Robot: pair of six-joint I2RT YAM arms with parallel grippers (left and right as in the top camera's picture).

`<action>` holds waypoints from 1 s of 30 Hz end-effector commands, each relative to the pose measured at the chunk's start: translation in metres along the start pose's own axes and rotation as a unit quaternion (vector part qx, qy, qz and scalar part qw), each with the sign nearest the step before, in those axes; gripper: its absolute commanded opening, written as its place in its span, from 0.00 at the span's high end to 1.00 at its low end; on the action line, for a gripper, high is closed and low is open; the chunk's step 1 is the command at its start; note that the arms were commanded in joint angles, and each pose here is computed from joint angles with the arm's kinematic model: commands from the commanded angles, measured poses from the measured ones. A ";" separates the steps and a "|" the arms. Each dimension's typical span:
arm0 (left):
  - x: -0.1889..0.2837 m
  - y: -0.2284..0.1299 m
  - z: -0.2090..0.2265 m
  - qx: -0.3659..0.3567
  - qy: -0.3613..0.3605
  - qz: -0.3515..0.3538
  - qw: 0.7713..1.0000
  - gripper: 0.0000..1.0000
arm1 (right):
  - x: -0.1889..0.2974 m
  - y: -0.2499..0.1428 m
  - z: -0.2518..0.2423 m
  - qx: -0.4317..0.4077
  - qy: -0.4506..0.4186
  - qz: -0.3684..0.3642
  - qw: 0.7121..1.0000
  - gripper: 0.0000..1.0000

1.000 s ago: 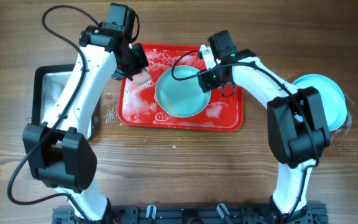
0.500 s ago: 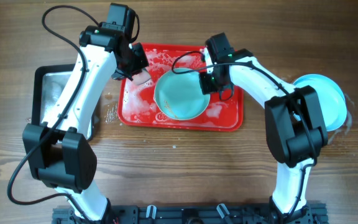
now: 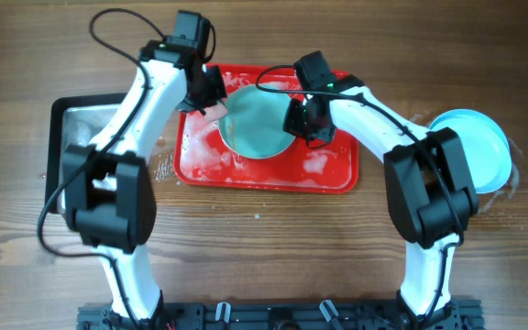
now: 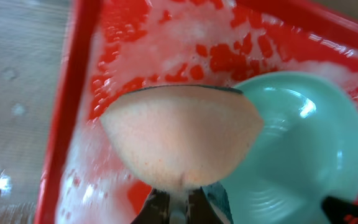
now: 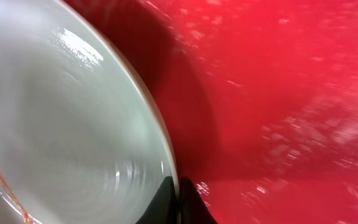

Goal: Clean dirty plates on tray and stack at the side
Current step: 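Lower the sponge in the left gripper onto the held plate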

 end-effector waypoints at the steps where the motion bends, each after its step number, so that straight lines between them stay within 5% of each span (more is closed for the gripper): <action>1: -0.022 -0.005 -0.021 -0.112 -0.016 0.008 0.994 0.96 | -0.023 -0.008 -0.009 -0.029 -0.015 0.021 0.999 0.96; 9: -0.064 -0.021 -0.042 -0.196 -0.006 0.025 0.980 0.96 | -0.024 -0.008 -0.009 -0.028 -0.013 0.021 0.999 0.96; 20: -0.072 -0.052 0.028 -0.156 0.190 0.107 0.963 0.96 | -0.024 -0.008 -0.008 -0.027 -0.012 0.020 0.999 0.96; 25: -0.068 -0.069 0.029 -0.148 0.185 0.144 0.961 0.96 | -0.024 -0.007 -0.008 -0.027 -0.012 0.020 0.999 0.96; 30: -0.081 -0.058 -0.001 -0.139 0.097 0.114 0.979 0.96 | -0.024 -0.008 -0.008 -0.027 -0.012 0.021 0.999 0.96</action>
Point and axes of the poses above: each gripper's point midway between its finger pads, its own x axis back along the fingers, its own z axis along the line the jaws close on, y = z × x, the point moved 2 cm from there along x, back along the fingers, and after that the axes turned 7 degrees about -x, right-handed, at the moved point
